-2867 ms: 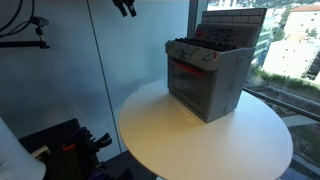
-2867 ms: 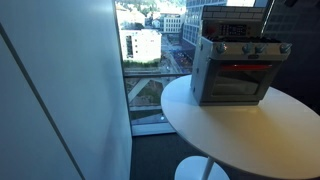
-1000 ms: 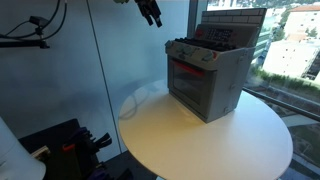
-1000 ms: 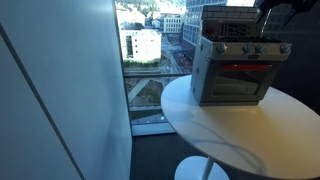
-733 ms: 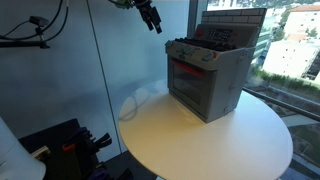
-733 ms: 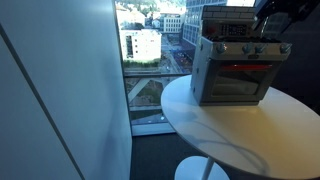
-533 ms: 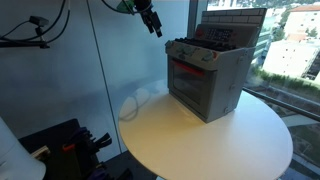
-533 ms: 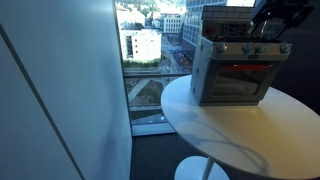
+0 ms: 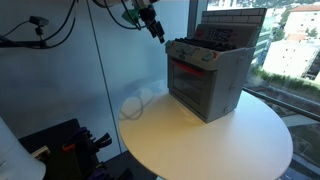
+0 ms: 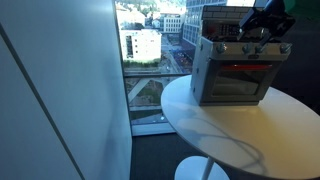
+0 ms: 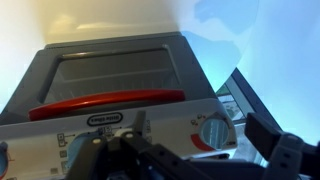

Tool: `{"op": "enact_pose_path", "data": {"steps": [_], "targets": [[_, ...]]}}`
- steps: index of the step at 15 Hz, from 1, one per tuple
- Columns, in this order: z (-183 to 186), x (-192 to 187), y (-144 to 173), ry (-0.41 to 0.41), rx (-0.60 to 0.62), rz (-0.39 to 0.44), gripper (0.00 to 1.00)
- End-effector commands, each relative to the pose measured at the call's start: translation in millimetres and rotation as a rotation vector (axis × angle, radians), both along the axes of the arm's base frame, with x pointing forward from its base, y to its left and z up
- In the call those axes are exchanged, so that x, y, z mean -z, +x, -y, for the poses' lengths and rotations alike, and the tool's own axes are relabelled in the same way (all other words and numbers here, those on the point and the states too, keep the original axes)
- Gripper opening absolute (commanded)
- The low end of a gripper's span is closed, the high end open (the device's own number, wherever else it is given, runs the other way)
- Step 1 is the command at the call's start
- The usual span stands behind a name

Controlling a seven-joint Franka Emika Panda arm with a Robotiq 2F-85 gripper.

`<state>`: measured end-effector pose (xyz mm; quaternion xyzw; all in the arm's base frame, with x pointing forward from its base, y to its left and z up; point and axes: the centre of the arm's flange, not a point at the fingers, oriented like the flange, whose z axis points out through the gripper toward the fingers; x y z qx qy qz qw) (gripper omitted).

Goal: Turn the knob on the stove

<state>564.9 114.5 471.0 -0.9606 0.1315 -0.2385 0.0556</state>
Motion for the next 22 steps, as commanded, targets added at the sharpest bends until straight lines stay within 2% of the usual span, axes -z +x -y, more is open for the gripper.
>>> {"op": "enact_pose_path", "data": {"steps": [1,11,22], "targets": [[-1.6,4.7,18.5,0.013,-0.028,0.024,1.0],[-19.9,17.1,52.5,0.028,-0.094,0.05,1.0],[-35.3,25.5,70.4,-0.023,-0.103,0.087,1.0]]}}
